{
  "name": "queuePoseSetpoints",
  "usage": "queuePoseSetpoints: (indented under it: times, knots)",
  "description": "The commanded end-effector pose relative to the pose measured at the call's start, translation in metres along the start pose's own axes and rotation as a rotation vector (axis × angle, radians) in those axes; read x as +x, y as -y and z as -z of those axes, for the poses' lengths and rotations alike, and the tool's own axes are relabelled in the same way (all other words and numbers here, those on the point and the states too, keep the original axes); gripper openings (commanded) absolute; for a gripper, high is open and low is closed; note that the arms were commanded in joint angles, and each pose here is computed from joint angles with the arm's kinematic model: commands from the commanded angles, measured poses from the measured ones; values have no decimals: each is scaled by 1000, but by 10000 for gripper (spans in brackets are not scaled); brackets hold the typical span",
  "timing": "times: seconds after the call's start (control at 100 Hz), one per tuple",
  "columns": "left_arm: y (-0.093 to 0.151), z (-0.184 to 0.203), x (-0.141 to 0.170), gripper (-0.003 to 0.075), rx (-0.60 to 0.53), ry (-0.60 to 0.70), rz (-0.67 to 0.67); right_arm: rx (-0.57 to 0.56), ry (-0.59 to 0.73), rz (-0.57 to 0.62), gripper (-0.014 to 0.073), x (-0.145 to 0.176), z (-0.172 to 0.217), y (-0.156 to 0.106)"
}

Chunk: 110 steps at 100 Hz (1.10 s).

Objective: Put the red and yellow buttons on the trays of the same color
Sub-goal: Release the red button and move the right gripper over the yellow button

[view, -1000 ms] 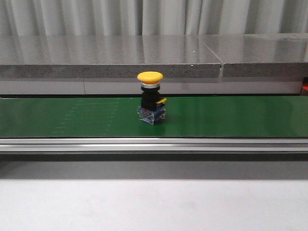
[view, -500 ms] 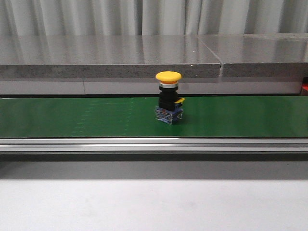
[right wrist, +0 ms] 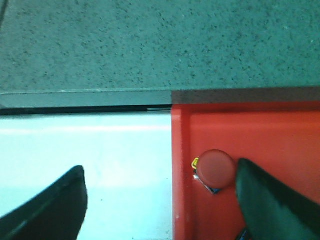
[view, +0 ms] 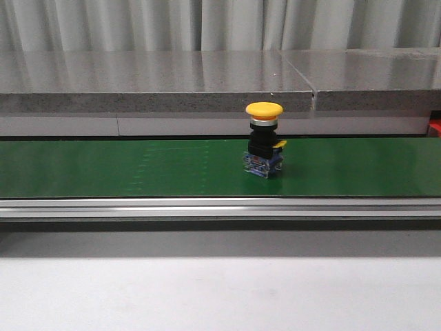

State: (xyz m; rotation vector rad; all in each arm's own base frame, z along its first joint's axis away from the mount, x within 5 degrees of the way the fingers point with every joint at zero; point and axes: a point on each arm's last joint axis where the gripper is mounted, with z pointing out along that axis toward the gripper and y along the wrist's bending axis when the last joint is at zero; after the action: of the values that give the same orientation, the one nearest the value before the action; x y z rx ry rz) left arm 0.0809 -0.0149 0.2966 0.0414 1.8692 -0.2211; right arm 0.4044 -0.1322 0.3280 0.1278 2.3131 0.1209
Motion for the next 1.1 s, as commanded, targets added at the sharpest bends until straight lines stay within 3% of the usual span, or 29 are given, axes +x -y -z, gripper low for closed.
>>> queuePoseSetpoints:
  times: [0.0,0.45,0.68,0.88,1.09]
  knots:
    - [3,3,-14,-19,22,88,4,-5,130,18,603,-17,48,-18]
    - [3,3,-14,-19,22,88,4,-51,45,23,603,66,83,-65]
    - [3,3,-14,-19,22,88,4,-150,-24,156,603,102,80,-107]
    - [3,3,-14,-19,22,88,4,-255,-72,313,603,112,77,-141]
    - [3,3,-14,-19,22,88,4,-322,-110,419,603,119,76,-159]
